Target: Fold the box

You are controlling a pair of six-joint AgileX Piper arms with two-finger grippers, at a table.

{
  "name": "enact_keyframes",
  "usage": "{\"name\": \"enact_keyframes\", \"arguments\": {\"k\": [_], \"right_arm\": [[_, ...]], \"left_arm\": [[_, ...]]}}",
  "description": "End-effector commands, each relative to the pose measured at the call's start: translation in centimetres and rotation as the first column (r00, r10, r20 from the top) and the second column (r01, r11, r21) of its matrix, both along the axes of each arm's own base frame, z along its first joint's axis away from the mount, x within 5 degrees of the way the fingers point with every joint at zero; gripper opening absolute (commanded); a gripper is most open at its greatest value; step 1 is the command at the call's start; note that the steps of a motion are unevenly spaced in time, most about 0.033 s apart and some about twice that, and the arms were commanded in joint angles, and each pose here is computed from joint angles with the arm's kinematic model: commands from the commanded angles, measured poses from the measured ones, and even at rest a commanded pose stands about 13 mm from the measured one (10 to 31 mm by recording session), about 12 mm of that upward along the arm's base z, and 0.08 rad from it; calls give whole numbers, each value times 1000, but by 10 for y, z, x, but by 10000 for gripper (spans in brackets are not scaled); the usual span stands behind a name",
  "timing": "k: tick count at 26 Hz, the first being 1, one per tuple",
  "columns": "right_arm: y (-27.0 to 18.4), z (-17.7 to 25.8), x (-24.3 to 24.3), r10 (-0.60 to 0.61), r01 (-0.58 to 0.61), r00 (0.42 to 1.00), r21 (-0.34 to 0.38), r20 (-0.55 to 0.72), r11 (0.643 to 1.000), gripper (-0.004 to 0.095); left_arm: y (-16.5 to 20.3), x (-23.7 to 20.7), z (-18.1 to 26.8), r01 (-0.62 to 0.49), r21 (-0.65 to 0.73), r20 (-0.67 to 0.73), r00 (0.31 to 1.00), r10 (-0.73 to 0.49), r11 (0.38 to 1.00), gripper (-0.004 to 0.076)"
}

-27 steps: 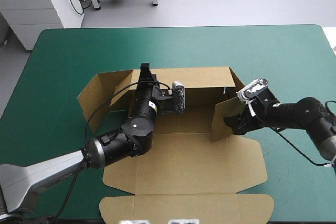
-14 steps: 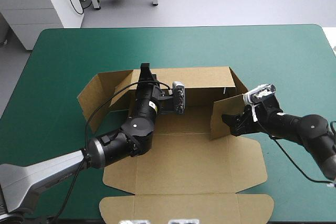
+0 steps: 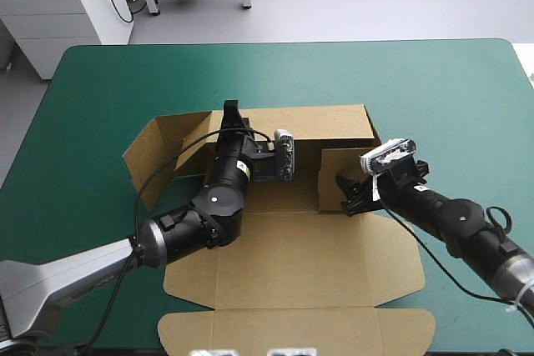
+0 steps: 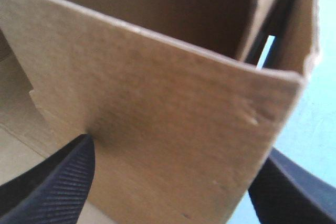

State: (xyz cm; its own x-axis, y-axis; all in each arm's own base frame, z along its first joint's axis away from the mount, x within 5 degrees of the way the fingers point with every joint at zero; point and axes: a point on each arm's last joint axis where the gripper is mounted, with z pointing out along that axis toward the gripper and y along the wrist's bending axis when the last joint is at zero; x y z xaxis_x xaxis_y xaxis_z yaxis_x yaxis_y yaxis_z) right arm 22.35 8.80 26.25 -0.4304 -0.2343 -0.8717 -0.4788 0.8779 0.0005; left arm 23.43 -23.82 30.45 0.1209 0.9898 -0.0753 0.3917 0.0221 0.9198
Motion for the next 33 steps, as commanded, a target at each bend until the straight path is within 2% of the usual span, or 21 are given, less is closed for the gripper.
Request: {"name": "enact_keyframes", "arguments": {"k": [1,5,7,8,9,10,11,13,14,20,28,30,33], "right_arm": [[4,13,5,-104,104,990,3,94,995,724],[9,8,9,-129,133,986,-27,103,991,714],[10,3,14,-146,149,985,-31,89,988,653],[10,2,15,-156,159,984,-28,83,987,595],[10,3,16,-167,168,983,-10,77,986,450],[9,4,15,-174,175,982,1,77,985,364],[9,6,14,-177,177,981,6,84,984,223],[7,11,12,-180,179,978,16,101,984,31],[6,15,9,-181,179,977,26,115,984,-11],[3,29,1,-189,180,970,69,154,981,-18],[5,23,5,-185,179,974,56,129,982,-18],[5,20,7,-193,189,973,47,125,981,-18],[4,17,12,-218,215,968,33,125,976,-18]], "left_arm": [[-1,-6,19,44,-71,30,999,-42,996,-8],[-1,-6,19,44,-71,30,999,-42,996,-8],[-1,-6,19,44,-71,30,999,-42,996,-8],[-1,-6,19,44,-71,30,999,-42,996,-8],[-1,-6,19,44,-71,30,999,-42,996,-8],[-1,-6,19,44,-71,30,999,-42,996,-8],[-1,-6,19,44,-71,30,999,-42,996,-8],[-1,-6,19,46,-72,30,999,-44,996,-8],[-1,-6,19,46,-72,30,999,-44,996,-8],[-1,-6,19,46,-72,30,999,-44,996,-8],[-1,-5,19,39,-80,29,999,-37,996,13],[-2,-6,19,54,-83,30,998,-51,995,88],[-4,-6,20,82,-81,47,996,-78,993,277]]}}
